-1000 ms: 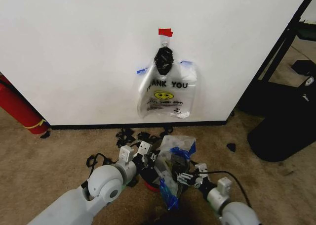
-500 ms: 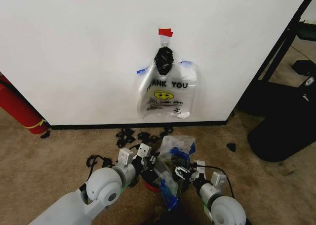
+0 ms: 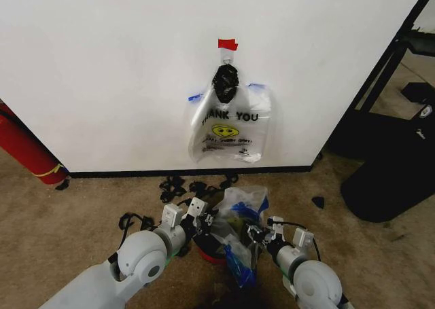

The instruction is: Pick up the garbage bag from the wall and place it over the trash bin.

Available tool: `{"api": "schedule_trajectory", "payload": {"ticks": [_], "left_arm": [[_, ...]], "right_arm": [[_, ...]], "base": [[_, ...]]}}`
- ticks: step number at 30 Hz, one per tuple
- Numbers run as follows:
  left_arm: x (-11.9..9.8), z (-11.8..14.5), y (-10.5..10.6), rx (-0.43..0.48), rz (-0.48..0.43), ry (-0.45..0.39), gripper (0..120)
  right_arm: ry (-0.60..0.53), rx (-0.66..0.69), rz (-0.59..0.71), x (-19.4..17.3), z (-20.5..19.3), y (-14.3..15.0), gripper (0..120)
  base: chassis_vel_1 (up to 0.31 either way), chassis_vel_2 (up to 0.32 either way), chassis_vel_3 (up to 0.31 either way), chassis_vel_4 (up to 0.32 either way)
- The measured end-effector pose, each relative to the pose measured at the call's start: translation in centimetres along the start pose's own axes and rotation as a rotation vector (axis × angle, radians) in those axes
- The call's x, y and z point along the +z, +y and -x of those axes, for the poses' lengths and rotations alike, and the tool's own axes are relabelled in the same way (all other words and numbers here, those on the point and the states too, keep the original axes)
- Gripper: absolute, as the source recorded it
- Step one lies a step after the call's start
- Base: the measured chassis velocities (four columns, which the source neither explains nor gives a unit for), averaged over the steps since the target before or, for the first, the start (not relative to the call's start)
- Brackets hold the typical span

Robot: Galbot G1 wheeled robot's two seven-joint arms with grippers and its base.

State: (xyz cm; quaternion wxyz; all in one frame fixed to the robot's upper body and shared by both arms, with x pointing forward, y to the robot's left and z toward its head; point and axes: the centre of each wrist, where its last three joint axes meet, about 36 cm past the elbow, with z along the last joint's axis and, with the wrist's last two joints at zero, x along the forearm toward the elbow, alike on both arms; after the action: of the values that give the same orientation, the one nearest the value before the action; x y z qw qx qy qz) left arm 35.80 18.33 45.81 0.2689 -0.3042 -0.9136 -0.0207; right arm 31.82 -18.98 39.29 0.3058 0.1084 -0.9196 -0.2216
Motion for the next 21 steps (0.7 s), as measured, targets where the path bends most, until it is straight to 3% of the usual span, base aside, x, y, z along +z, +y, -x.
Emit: {"api": "schedule_trajectory", "payload": {"ticks": [3, 6, 14, 18, 21], "left_arm": [[0.5, -0.6, -0.7, 0.014, 0.009, -0.010, 0], [0.8, -1.1, -1.2, 0.022, 0.021, -0.022, 0], [2.8, -3.3, -2.5, 0.007, 0.103, -0.118, 0], [3.2, -4.3, -2.5, -0.048, 0.175, -0.198, 0], [3.2, -4.5, -2.4, -0.065, 0.191, -0.212, 0]], "right_arm": [[-0.025, 0.032, 0.002, 0.7, -0.1, 0.7, 4], [-0.047, 0.044, 0.008, 1.1, -0.1, 0.9, 1], [-0.171, 0.065, 0.027, 2.5, 0.4, 0.1, 1], [-0.273, 0.028, -0.032, 2.2, 0.2, -1.5, 1], [-0.308, -0.017, -0.086, 1.6, -0.1, -2.5, 1]], "base": [[0.000, 0.000, 0.000, 0.000], [0.000, 0.000, 0.000, 0.000], [0.000, 0.000, 0.000, 0.000], [0.000, 0.000, 0.000, 0.000], [0.000, 0.000, 0.000, 0.000]]}}
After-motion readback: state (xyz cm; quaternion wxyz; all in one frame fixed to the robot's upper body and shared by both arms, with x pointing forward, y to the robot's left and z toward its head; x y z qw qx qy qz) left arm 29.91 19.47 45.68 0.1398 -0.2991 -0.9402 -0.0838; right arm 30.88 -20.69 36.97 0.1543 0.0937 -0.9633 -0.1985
